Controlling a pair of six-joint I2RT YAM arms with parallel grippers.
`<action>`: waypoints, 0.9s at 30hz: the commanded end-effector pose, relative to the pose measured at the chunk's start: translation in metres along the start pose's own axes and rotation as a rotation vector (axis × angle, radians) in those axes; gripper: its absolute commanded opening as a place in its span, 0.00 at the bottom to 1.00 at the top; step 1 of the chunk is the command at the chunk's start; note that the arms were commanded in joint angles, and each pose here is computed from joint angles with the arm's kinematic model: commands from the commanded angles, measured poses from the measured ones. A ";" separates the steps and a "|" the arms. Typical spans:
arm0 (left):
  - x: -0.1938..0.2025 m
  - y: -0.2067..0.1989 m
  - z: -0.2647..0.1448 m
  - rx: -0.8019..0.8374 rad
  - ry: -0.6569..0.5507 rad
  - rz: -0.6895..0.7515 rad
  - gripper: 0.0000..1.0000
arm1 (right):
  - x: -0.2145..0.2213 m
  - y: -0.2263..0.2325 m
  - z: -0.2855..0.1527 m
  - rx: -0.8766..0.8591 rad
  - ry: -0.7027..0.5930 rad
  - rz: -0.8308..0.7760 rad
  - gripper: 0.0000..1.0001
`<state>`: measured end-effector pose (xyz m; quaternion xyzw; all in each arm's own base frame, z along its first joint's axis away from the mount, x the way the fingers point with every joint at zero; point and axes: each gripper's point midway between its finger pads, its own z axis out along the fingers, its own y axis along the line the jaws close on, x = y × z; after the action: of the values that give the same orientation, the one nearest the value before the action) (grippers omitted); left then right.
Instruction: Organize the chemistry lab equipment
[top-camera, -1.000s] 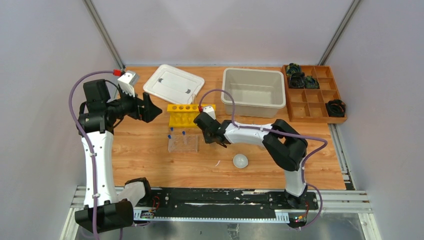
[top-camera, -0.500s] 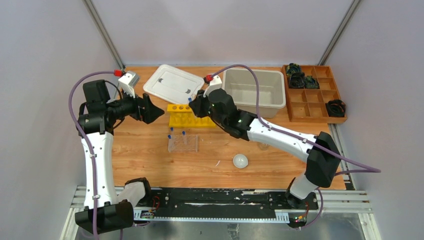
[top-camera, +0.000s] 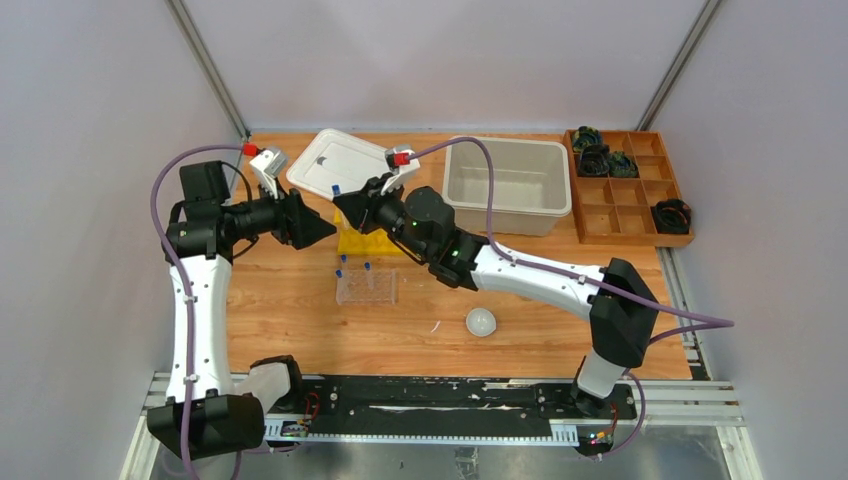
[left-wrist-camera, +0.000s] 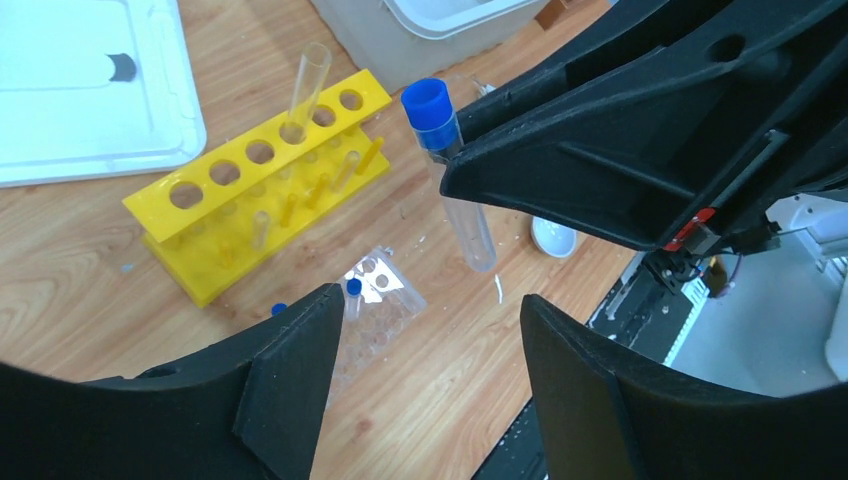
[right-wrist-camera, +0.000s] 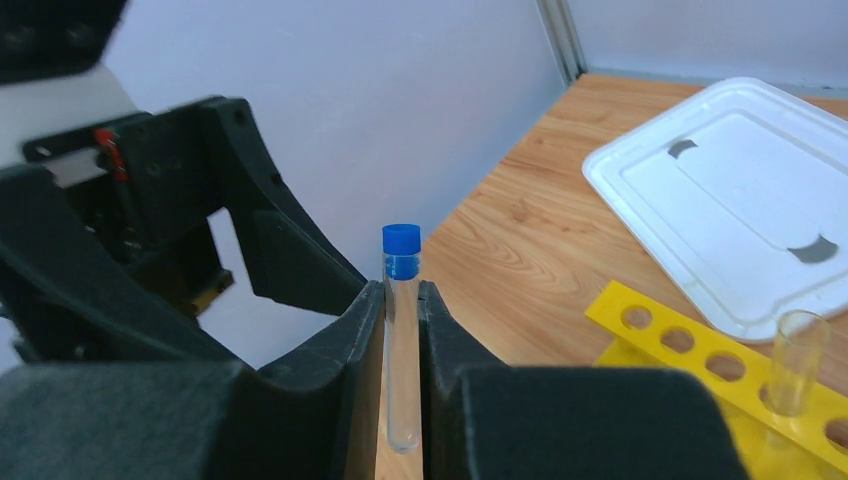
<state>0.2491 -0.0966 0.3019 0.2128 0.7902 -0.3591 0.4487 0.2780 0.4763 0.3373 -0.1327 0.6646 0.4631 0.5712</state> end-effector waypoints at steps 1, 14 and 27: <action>0.004 -0.010 0.003 0.070 -0.003 -0.013 0.69 | -0.023 0.034 0.004 -0.112 -0.106 0.091 0.00; 0.000 -0.010 0.005 0.089 -0.003 -0.028 0.46 | -0.023 0.064 0.002 -0.198 -0.150 0.095 0.00; 0.003 -0.001 0.002 0.021 0.002 0.053 0.05 | -0.005 0.038 0.003 -0.088 0.048 0.026 0.47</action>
<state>0.2457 -0.1034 0.2963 0.2168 0.7855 -0.3859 0.4326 0.2533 0.5020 0.3517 -0.1397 0.6358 0.5120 0.5605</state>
